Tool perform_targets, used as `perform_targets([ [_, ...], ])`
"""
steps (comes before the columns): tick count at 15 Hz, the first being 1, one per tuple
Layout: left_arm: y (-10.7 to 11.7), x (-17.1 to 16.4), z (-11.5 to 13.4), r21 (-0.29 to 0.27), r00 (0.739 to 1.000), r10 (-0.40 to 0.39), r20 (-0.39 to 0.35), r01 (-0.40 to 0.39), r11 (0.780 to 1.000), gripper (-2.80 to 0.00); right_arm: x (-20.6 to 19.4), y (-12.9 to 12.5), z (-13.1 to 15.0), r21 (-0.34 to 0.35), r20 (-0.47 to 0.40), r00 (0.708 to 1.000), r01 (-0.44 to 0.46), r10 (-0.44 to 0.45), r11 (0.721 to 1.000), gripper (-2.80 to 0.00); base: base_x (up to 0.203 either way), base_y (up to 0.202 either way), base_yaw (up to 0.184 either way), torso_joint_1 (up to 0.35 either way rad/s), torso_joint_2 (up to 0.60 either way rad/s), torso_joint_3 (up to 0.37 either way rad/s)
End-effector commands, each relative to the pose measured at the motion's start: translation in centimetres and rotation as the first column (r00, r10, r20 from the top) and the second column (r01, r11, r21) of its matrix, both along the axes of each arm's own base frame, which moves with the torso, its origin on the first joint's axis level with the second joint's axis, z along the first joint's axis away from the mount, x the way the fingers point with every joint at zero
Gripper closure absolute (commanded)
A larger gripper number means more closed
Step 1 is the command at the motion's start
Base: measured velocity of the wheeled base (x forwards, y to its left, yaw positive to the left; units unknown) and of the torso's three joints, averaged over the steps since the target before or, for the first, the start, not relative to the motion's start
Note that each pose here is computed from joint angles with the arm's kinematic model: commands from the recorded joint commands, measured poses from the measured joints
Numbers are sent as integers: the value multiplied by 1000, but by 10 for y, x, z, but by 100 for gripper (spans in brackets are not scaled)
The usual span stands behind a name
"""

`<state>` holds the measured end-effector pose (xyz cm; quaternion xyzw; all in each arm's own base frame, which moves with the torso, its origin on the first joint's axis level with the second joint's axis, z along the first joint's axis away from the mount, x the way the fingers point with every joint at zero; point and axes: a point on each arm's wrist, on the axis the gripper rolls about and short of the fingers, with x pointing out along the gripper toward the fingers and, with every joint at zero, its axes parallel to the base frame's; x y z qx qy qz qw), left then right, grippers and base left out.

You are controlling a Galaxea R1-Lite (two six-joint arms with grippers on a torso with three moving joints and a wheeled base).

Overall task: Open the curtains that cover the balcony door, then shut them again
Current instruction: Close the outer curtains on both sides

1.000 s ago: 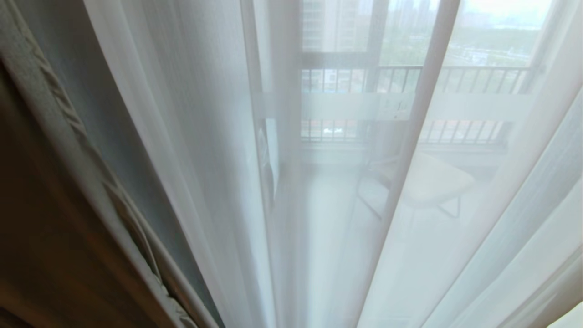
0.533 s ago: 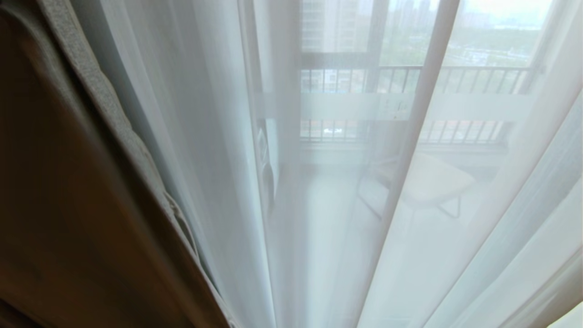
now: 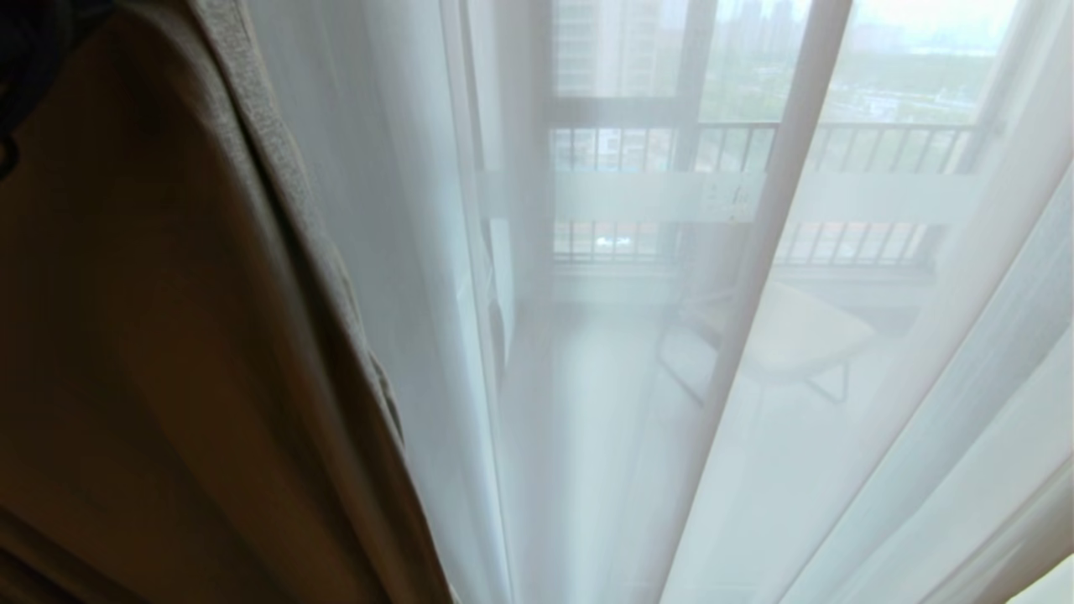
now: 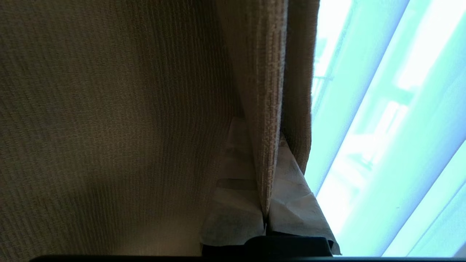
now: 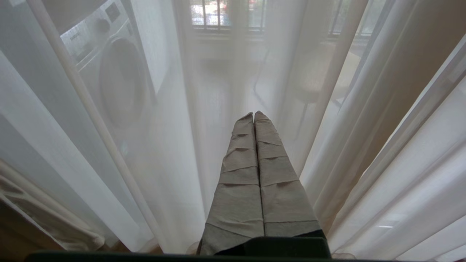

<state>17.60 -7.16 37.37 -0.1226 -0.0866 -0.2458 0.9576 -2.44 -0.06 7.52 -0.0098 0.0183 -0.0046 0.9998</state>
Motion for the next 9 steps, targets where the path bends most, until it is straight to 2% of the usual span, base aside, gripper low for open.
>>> perform_targets([
  [1, -7, 8, -6, 10, 999, -22, -28, 22, 1000, 0, 0, 0, 0, -1, -1, 1000, 0, 0, 1000, 0, 0, 0, 0, 0, 0, 0],
  [7, -9, 8, -7, 11, 999, -28, -33, 28, 1000, 0, 0, 0, 0, -1, 0, 1000, 0, 0, 1000, 0, 0, 0, 0, 0, 0, 0],
  [9, -8, 8, -7, 6, 999, 6, -34, -6, 1000, 0, 0, 0, 0, -1, 0, 1000, 0, 0, 1000, 0, 0, 0, 0, 0, 0, 0],
])
